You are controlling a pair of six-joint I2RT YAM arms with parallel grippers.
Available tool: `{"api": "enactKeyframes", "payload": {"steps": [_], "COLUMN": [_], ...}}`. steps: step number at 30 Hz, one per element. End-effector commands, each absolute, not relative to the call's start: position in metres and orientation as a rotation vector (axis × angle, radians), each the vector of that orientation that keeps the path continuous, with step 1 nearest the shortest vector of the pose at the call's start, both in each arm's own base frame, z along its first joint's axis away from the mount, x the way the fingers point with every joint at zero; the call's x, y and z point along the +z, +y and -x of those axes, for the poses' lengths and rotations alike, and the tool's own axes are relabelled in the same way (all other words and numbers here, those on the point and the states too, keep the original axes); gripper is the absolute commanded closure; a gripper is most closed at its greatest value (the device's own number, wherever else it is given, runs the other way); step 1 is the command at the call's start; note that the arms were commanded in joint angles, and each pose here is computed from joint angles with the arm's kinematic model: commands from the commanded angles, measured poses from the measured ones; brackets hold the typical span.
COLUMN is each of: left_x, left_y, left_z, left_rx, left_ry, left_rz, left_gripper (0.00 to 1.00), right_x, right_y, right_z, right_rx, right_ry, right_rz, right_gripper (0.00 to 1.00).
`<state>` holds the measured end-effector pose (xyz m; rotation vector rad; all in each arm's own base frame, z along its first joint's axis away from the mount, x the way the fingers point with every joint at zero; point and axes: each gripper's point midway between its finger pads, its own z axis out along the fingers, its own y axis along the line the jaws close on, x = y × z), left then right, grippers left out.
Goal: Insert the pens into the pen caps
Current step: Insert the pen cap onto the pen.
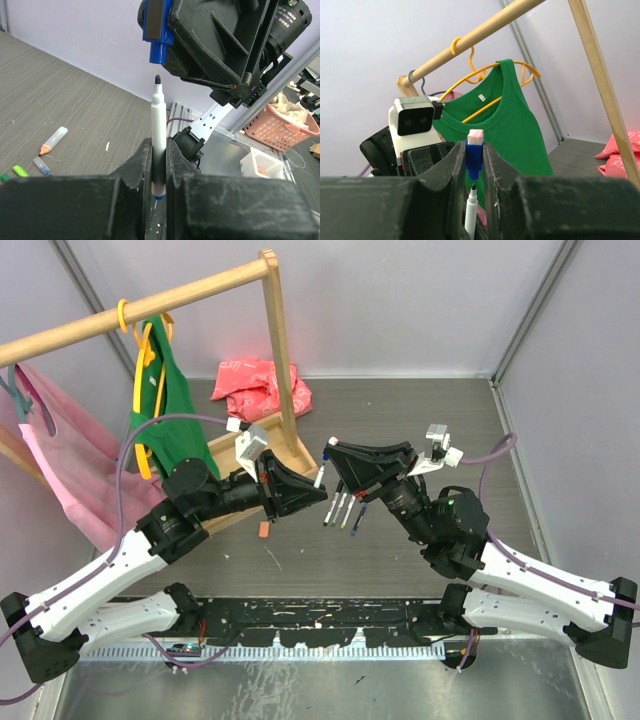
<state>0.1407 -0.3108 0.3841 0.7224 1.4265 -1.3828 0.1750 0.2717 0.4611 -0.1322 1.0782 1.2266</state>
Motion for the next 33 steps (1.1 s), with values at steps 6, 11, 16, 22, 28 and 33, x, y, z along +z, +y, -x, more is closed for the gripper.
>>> {"api": "enactKeyframes", "payload": {"steps": [6,11,16,22,28,33], "left_x": [0.421,0.421,0.421,0.42,0.419,0.419], "left_y": [-0.305,-0.304,-0.304,-0.303,-0.304,-0.304], "left_z": [-0.136,-0.137,-0.137,-0.138,-0.138,-0.139], "left_rx": [-1.4,-1.393,-1.39,-1.385,-1.386,-1.386], "left_ry": [1.296,1.295,1.293,1.297,1.3,1.303], "left_rz": [-0.72,-0.709,-0.705,-0.704,-0.704,-0.702], "left_gripper": [1.0,1.0,1.0,1.0,1.0,1.0], "right_x": [0.488,0.488,0.488,0.489,0.495,0.498], "right_y": [0.266,0.266,0.266,0.265,0.26,0.256], "right_z": [-0.169,-0.169,-0.169,-0.169,-0.166,-0.164], "right_rx": [1.271,1.273,1.273,1.274,1.283,1.285], "right_ry": [1.017,1.022,1.024,1.022,0.998,0.983], "right_rz": [0.103,0.105,0.105,0.104,0.095,0.091], "right_gripper": [1.0,1.0,1.0,1.0,1.0,1.0]}}
